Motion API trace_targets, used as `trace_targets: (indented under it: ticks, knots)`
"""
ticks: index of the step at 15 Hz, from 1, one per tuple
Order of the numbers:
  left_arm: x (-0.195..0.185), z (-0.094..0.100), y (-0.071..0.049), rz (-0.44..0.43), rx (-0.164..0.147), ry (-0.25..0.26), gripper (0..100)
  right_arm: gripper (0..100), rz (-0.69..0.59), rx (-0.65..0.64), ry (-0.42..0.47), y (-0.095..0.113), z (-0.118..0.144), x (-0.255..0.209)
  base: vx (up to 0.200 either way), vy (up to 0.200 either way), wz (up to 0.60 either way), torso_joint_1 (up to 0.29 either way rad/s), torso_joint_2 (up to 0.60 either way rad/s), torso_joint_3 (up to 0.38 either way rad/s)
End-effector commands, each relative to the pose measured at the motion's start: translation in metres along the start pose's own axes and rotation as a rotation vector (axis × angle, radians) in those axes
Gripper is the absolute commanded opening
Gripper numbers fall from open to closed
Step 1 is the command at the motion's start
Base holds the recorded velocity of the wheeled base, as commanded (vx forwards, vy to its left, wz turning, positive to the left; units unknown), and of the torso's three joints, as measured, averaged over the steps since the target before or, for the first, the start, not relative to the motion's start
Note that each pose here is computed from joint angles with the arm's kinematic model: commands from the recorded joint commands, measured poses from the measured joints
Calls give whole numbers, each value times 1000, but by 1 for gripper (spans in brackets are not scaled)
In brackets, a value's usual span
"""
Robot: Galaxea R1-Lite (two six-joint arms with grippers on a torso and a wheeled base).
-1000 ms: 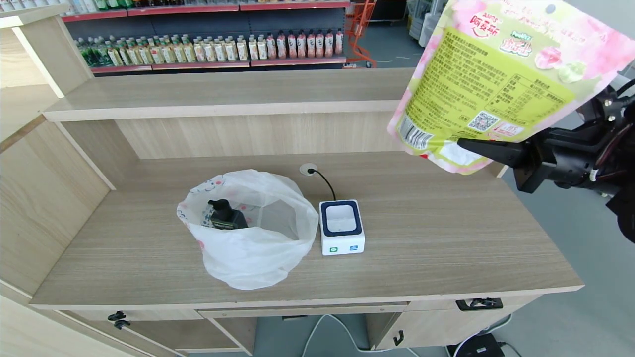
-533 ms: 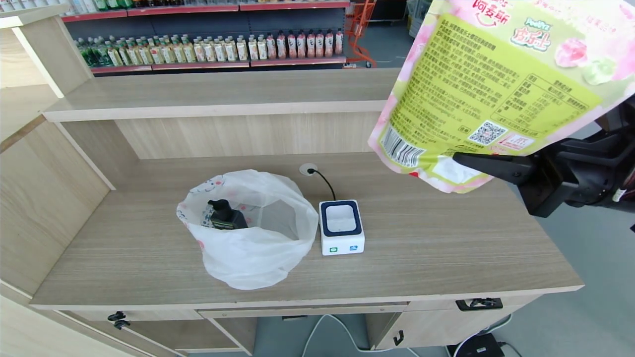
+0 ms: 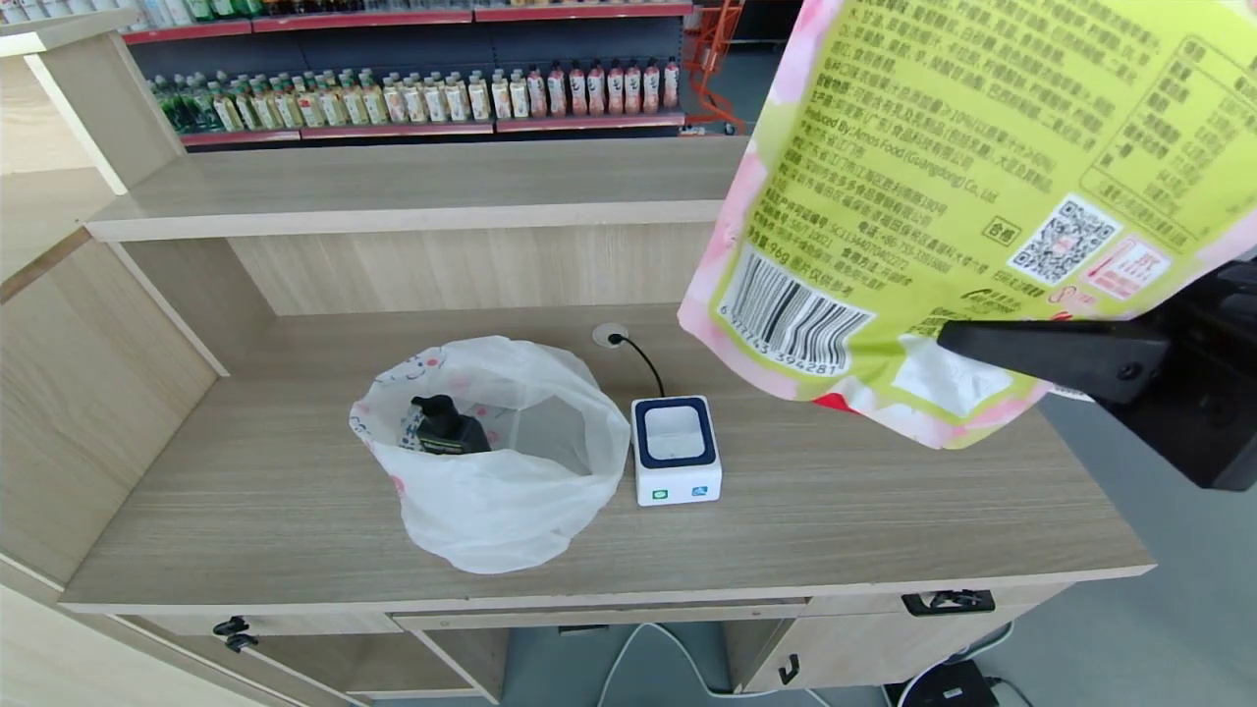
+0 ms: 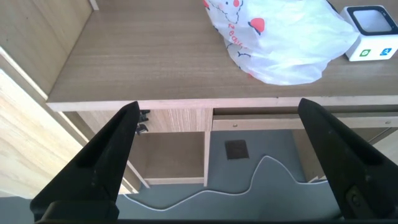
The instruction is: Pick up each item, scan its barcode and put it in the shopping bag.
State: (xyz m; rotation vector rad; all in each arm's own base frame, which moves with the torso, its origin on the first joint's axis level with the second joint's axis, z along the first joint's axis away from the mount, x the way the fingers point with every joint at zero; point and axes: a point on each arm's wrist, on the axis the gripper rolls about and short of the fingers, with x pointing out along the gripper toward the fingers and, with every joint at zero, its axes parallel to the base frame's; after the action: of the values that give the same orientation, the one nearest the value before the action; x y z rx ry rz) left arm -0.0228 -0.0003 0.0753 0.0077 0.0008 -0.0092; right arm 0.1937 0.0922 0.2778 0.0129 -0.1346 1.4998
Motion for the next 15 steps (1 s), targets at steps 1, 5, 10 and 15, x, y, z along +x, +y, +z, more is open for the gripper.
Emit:
trace_targets:
  ticks: [1,5,10,15]
  knots:
    - [0,0,0,0,0,1,100,0,103,-41,-42,19,21,14,0,0,0,0,0,0]
    - [0,0,0,0,0,1,100,0,174,14,-32,37,21,21,0,0,0,0,0,0]
    - [0,0,0,0,0,1,100,0,174,15,-1,54,5,10,0,0,0,0,0,0]
    - [0,0,0,0,0,1,100,0,139,11,0,46,8,8,0,0,0,0,0,0]
